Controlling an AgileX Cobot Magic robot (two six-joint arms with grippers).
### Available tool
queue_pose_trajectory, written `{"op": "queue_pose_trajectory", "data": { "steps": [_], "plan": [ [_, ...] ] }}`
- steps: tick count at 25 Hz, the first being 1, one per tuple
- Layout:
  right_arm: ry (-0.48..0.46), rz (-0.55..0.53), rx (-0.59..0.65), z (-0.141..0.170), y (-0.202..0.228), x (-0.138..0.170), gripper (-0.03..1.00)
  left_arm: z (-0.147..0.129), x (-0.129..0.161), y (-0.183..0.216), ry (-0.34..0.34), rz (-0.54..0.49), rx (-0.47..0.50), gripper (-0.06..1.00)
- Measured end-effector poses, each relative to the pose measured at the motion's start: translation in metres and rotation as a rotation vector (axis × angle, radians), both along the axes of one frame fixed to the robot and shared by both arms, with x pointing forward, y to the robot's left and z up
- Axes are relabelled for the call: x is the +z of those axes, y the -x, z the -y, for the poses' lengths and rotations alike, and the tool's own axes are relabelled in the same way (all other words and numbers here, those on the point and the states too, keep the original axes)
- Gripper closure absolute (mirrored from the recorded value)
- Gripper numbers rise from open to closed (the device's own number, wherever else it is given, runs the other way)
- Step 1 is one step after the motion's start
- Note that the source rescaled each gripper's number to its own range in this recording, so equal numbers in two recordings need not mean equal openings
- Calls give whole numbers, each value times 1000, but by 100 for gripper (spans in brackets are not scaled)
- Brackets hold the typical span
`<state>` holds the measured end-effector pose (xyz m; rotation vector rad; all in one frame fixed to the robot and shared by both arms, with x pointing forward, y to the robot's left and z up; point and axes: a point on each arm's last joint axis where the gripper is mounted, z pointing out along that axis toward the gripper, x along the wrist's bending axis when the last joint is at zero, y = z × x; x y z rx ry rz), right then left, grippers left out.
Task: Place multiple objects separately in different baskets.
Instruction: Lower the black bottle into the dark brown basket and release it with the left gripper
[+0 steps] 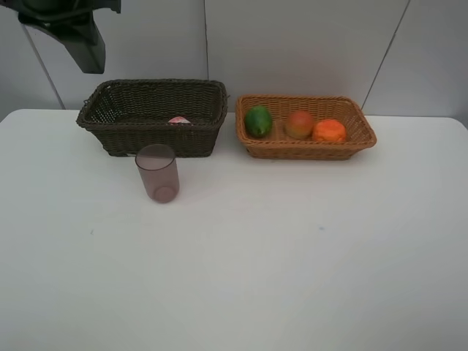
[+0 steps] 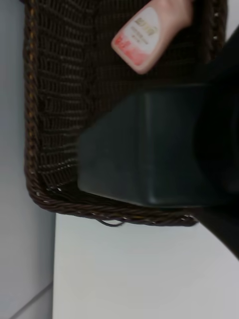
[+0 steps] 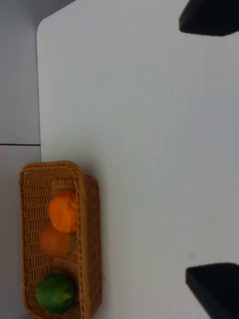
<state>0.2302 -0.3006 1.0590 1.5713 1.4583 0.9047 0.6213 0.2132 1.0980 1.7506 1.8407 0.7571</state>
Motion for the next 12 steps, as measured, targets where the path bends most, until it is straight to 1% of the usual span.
{"op": "queue_pose_trajectory", "data": {
  "steps": [3,6,12],
  "plan": [
    [0,0,0,0,0,0,-2,6,-17,-17,0,42,-38,48],
    [0,0,0,0,0,0,-2,10,-31,-29,-11,61,-68,48],
    [0,0,0,0,0,0,-2,12,-54,-37,-25,15,-72,48]
  ]
}}
